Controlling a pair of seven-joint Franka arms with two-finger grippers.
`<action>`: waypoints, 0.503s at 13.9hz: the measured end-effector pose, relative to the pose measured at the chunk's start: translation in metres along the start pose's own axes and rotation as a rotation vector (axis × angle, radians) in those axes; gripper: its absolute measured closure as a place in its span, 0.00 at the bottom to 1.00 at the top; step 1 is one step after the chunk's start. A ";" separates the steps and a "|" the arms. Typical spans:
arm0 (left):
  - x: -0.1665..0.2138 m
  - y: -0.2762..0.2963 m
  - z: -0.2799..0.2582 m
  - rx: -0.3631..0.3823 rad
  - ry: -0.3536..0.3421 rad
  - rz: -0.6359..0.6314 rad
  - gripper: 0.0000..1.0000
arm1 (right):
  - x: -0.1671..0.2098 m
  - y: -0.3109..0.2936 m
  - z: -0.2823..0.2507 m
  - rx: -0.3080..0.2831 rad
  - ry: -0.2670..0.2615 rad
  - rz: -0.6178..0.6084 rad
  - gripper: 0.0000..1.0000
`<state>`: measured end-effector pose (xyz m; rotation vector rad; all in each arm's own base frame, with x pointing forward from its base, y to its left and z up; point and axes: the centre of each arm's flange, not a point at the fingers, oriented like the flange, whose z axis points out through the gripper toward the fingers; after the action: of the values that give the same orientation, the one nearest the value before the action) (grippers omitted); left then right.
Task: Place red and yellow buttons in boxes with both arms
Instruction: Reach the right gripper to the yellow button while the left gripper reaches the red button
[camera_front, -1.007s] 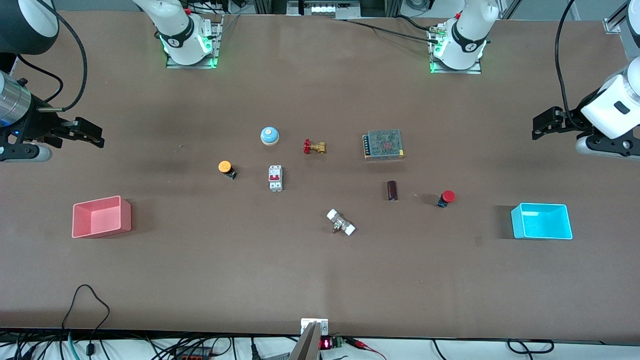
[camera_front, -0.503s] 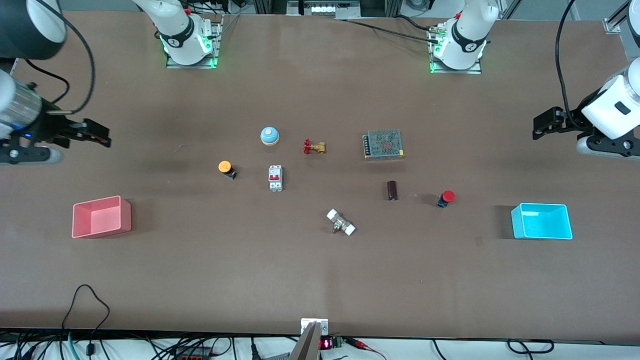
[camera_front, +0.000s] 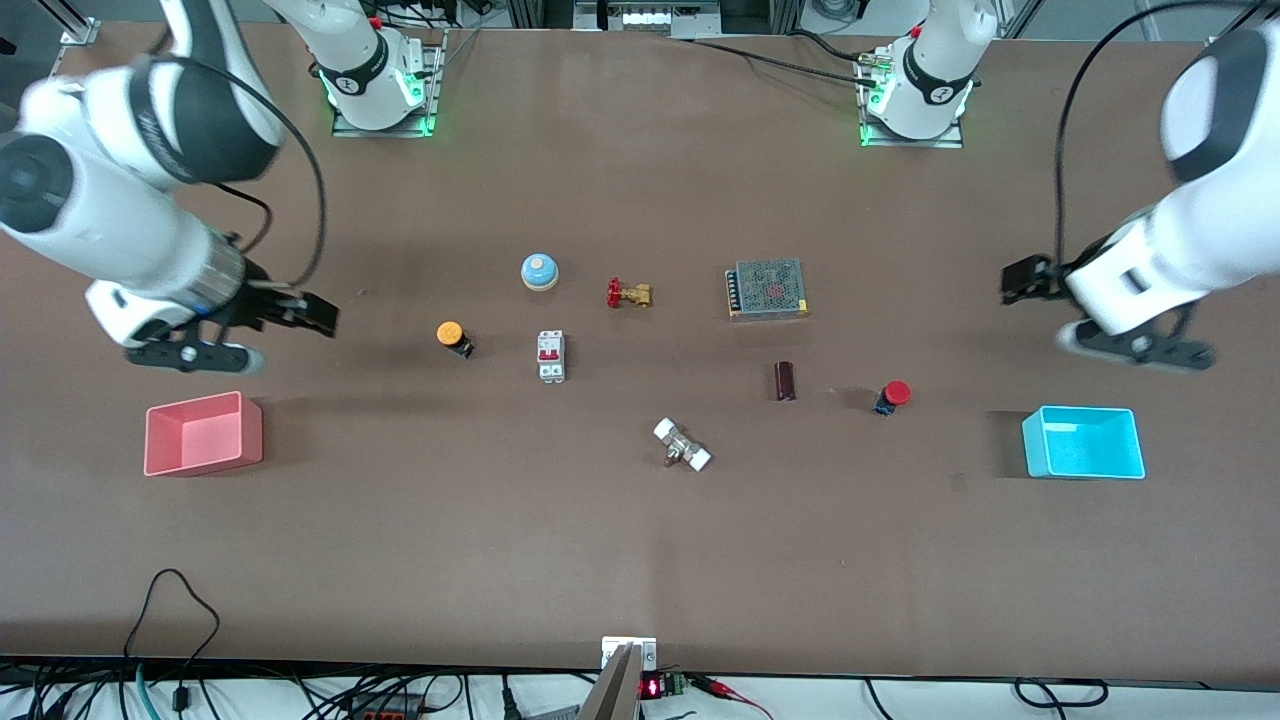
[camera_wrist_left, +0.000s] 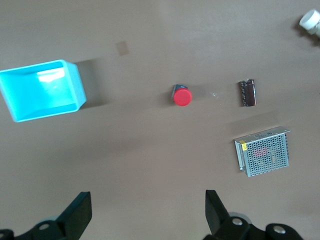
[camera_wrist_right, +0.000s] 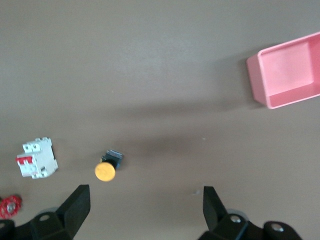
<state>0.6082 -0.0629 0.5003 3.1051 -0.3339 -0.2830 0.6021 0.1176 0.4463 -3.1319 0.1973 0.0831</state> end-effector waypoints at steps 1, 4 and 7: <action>0.014 0.005 0.018 0.000 -0.003 0.035 0.00 | 0.000 -0.010 0.014 0.007 0.005 0.024 0.00; 0.051 0.016 0.077 0.001 -0.004 0.115 0.00 | -0.008 -0.039 0.067 0.042 0.055 0.058 0.00; 0.075 0.027 0.143 0.006 0.019 0.148 0.00 | -0.029 -0.058 0.121 0.059 0.066 0.061 0.00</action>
<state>0.6487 -0.1033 0.3472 3.0651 -0.5621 -0.2496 0.5744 0.1791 0.3271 -3.0723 0.2901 -0.0264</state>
